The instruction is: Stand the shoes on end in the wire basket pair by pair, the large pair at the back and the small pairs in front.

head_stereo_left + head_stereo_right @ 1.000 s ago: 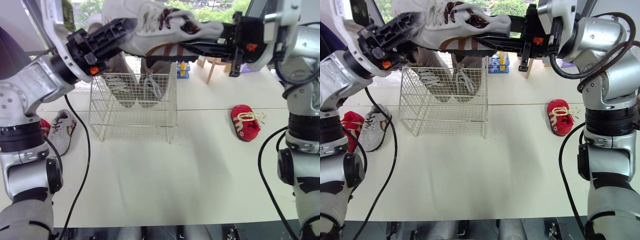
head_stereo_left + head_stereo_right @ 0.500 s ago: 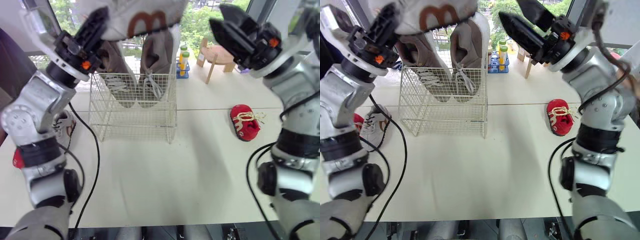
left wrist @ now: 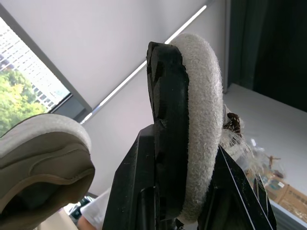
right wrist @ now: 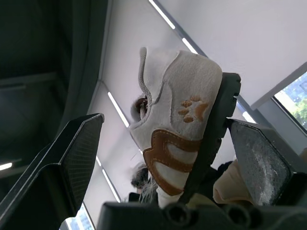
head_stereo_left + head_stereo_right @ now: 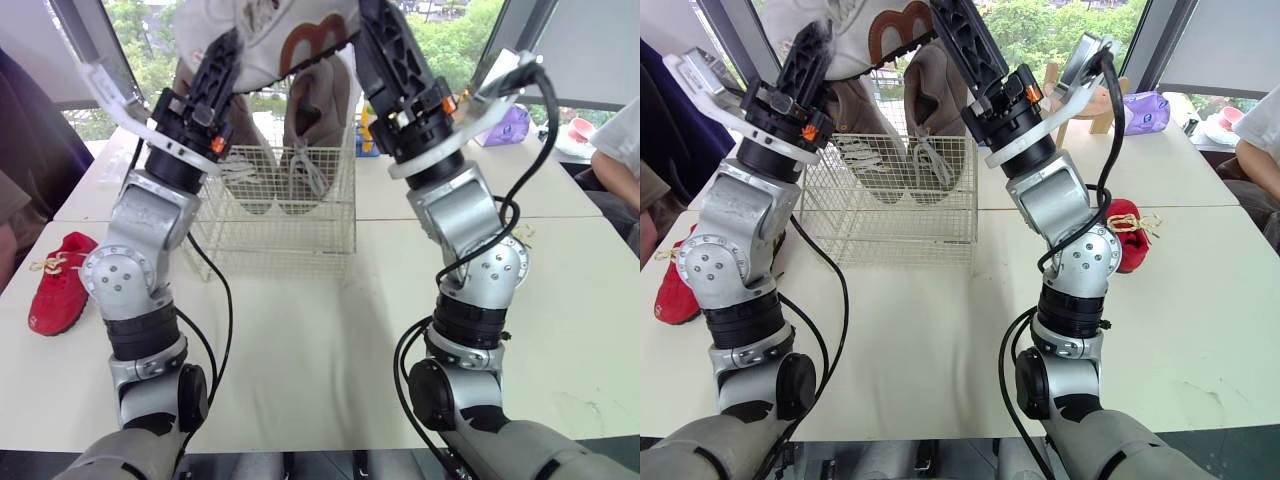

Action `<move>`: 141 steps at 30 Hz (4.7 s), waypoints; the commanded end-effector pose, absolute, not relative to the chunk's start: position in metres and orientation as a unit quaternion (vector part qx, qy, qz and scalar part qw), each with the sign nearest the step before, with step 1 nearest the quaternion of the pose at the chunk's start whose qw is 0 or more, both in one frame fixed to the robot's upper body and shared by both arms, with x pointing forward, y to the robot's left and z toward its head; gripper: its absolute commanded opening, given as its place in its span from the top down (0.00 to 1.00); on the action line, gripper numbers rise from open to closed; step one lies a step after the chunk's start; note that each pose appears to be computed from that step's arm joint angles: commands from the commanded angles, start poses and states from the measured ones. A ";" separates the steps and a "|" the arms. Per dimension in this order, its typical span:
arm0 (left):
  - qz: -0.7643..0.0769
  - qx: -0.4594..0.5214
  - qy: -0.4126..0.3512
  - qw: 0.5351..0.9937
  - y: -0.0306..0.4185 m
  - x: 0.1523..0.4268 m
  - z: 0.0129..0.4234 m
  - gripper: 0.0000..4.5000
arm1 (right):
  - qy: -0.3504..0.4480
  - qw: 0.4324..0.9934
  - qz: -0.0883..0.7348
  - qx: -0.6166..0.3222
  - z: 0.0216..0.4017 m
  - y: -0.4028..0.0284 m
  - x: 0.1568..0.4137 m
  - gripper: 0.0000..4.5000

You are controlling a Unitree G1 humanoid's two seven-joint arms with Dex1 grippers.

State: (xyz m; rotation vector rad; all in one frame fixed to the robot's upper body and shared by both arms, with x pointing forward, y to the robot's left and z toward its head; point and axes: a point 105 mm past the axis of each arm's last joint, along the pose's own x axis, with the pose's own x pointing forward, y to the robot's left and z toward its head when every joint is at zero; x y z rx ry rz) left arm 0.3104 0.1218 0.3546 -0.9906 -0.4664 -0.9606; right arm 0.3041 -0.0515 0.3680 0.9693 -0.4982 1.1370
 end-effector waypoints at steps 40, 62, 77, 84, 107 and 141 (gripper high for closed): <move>-0.451 -0.450 -0.249 0.730 0.125 0.294 0.361 0.93 | -0.251 0.714 0.470 0.455 0.379 -0.054 0.319 0.10; -0.437 -0.360 -0.167 0.807 0.108 0.300 0.319 0.52 | -0.250 0.697 0.507 0.441 0.382 -0.049 0.305 0.76; -0.290 -0.154 -0.030 0.944 0.144 0.251 0.226 0.01 | -0.294 0.775 0.558 0.040 0.396 -0.090 0.337 0.76; -0.274 -0.157 -0.024 0.948 0.154 0.248 0.220 0.01 | -0.266 0.752 0.576 -0.179 0.367 -0.077 0.361 0.76; -0.232 -0.123 -0.014 0.965 0.182 0.262 0.207 0.00 | -0.235 0.728 0.577 -0.286 0.340 -0.077 0.383 0.01; -0.029 0.004 0.360 0.932 0.336 0.385 0.177 0.06 | -0.083 0.760 0.638 -0.098 0.293 -0.085 0.294 0.00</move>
